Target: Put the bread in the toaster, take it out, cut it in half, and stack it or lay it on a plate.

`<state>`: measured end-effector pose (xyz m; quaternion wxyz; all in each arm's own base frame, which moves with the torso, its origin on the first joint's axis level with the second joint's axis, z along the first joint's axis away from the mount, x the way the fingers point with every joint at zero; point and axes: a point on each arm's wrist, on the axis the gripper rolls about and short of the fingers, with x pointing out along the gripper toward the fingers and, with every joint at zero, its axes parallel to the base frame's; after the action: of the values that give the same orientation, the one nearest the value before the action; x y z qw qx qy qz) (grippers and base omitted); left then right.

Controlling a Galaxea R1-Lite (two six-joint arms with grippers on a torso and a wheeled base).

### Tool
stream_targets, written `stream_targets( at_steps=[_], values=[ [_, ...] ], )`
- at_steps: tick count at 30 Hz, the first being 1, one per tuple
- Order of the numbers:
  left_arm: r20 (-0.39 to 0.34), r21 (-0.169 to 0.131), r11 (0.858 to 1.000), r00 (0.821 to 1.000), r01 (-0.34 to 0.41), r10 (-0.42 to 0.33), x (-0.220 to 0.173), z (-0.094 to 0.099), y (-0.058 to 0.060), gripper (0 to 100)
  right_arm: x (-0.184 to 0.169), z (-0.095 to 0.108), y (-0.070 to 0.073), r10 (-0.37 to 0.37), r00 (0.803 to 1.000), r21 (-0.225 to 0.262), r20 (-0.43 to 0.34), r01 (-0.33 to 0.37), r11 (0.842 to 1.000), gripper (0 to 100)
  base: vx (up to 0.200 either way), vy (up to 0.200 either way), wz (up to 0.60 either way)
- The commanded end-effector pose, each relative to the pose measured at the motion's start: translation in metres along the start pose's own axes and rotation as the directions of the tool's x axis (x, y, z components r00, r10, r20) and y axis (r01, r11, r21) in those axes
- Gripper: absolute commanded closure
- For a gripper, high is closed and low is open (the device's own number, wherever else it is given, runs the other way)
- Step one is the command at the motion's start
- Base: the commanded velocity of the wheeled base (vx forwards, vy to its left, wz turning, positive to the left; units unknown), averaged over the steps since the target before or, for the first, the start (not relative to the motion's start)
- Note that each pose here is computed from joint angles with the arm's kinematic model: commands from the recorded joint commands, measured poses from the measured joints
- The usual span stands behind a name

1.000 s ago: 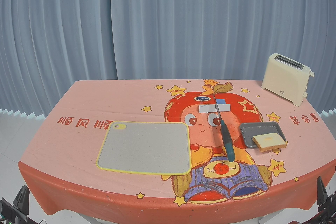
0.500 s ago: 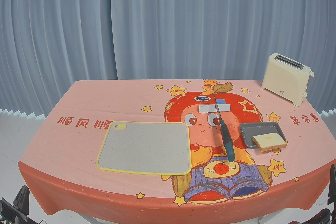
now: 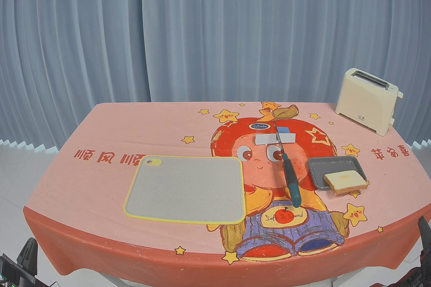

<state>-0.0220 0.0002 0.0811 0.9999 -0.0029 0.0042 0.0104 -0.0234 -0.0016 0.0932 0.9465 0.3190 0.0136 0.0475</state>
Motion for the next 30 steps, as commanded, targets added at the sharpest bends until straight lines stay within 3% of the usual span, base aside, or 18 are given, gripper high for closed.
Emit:
stream_targets(
  at_steps=[1, 3, 7, 11, 12, 13, 14, 17, 18, 20, 24, 30],
  values=[
    [-0.019, 0.0, 1.0, 1.0, -0.001, 0.001, 0.001, -0.005, 0.0, 100, 0.002, -0.001, -0.001, 0.023, 0.998, 0.148, -0.062, -0.014, 0.989, 0, 0.0, 0.0, 0.0],
    [-0.019, 0.0, 1.0, 1.0, -0.001, 0.001, 0.001, -0.005, 0.0, 100, 0.003, -0.002, -0.001, 0.027, 0.997, 0.218, -0.078, -0.009, 0.976, 0, 0.0, 0.0, 0.0],
    [-0.019, 0.0, 1.0, 1.0, -0.001, 0.001, 0.001, -0.005, 0.0, 100, 0.007, -0.002, 0.0, 0.007, 0.993, 0.371, -0.119, 0.037, 0.928, 0, 0.0, 0.0, 0.0],
    [-0.019, 0.0, 1.0, 1.0, -0.001, 0.001, 0.001, -0.005, 0.0, 100, 0.014, -0.003, 0.0, -0.007, 0.982, 0.477, -0.191, 0.099, 0.873, 0, 0.0, 0.0, 0.0],
    [-0.019, 0.0, 1.0, 1.0, -0.001, 0.001, 0.001, -0.005, 0.0, 100, 0.014, -0.003, 0.0, -0.007, 0.982, 0.477, -0.191, 0.099, 0.873, 0, 0.0, 0.0, 0.0],
    [-0.019, 0.0, 1.0, 1.0, -0.001, 0.001, 0.001, -0.005, 0.0, 100, 0.017, -0.004, 0.0, -0.005, 0.975, 0.527, -0.224, 0.125, 0.841, 0, 0.0, 0.0, 0.0],
    [-0.019, 0.0, 1.0, 1.0, -0.001, 0.001, 0.001, -0.005, 0.0, 100, 0.019, -0.004, 0.0, 0.004, 0.973, 0.55, -0.232, 0.128, 0.825, 0, 0.0, 0.0, 0.0],
    [-0.019, 0.0, 1.0, 1.0, -0.001, 0.001, 0.001, -0.005, 0.0, 100, 0.023, -0.007, -0.002, 0.009, 0.967, 0.577, -0.256, 0.145, 0.804, 0, 0.0, 0.0, 0.0],
    [-0.019, 0.0, 1.0, 1.0, -0.001, 0.001, 0.001, -0.005, 0.0, 100, 0.023, -0.007, -0.002, 0.009, 0.967, 0.577, -0.256, 0.145, 0.804, 0, 0.0, 0.0, 0.0],
    [-0.019, 0.0, 1.0, 1.0, -0.001, 0.001, 0.001, -0.005, 0.0, 100, 0.03, -0.005, 0.001, 0.005, 0.958, 0.606, -0.287, 0.178, 0.775, 0, 0.0, 0.0, 0.0],
    [-0.019, 0.0, 1.0, 1.0, -0.001, 0.001, 0.001, -0.005, 0.0, 100, 0.044, 0.002, 0.006, 0.007, 0.949, 0.633, -0.316, 0.206, 0.746, 0, 0.0, 0.0, 0.0],
    [-0.019, 0.0, 1.0, 1.0, -0.001, 0.001, 0.001, -0.005, 0.0, 100, 0.077, 0.009, 0.012, -0.027, 0.929, 0.625, -0.37, 0.271, 0.732, 0, 0.0, 0.0, 0.0]
  ],
)
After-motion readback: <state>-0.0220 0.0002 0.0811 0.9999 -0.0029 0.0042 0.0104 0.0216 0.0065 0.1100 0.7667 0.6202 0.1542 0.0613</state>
